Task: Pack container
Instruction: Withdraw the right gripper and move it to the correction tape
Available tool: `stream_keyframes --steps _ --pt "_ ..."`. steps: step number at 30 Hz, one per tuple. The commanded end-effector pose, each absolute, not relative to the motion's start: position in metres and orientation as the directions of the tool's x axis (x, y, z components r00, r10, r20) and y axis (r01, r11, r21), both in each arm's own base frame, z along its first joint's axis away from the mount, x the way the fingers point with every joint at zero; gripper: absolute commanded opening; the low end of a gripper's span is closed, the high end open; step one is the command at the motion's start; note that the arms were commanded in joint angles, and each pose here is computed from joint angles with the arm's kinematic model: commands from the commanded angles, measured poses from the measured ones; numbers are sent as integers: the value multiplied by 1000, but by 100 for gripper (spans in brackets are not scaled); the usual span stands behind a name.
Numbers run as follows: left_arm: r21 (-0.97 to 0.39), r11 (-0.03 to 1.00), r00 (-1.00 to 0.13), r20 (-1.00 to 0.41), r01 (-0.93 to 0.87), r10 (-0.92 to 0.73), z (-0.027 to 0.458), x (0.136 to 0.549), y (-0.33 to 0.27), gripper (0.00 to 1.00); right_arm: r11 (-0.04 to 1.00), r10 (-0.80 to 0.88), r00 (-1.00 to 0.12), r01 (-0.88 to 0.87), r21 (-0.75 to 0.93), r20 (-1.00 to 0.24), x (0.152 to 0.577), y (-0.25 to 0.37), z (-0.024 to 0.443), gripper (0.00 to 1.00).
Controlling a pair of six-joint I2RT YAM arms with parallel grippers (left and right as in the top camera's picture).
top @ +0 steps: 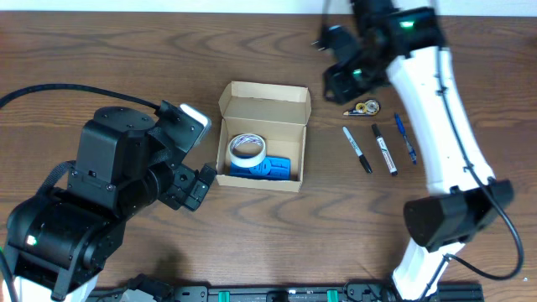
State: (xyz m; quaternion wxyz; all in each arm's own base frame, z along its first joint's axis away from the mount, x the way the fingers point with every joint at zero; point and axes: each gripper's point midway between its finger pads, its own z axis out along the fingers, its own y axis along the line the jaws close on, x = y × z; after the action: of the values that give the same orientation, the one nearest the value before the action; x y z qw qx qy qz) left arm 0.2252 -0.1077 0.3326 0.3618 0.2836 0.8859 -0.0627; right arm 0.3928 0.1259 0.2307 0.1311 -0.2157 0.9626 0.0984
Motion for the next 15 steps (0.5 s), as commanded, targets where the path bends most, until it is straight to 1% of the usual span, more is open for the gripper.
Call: stream_keyframes --steps 1,5,8,9,10,11,12,13,15 --pt "92 842 -579 -686 532 441 337 226 -106 95 968 -209 -936 -240 77 -283 404 83 233 38" --pt "92 842 -579 -686 532 441 337 226 -106 95 995 -54 -965 -75 72 -255 408 56 220 38" --pt "92 842 -579 -686 532 441 337 226 -106 95 998 61 -970 51 46 -237 411 39 205 42" --pt "92 842 -579 -686 532 441 337 226 -106 95 996 85 -969 75 50 -234 413 37 200 45" --pt "92 842 -579 -686 532 441 337 226 -106 95 994 109 -967 99 55 -232 414 35 194 51" --pt "92 842 -579 -686 532 441 337 226 -106 95 993 119 -966 108 56 -230 415 35 190 60" --pt "92 842 -579 -686 532 441 337 226 -106 95 992 119 -966 109 57 -231 417 35 185 87" --pt "92 842 -579 -686 532 441 337 226 -106 95 992 119 -965 109 57 -232 419 35 180 99" --pt "92 842 -579 -686 532 441 337 226 -106 95 992 123 -965 111 63 -232 420 36 173 99"
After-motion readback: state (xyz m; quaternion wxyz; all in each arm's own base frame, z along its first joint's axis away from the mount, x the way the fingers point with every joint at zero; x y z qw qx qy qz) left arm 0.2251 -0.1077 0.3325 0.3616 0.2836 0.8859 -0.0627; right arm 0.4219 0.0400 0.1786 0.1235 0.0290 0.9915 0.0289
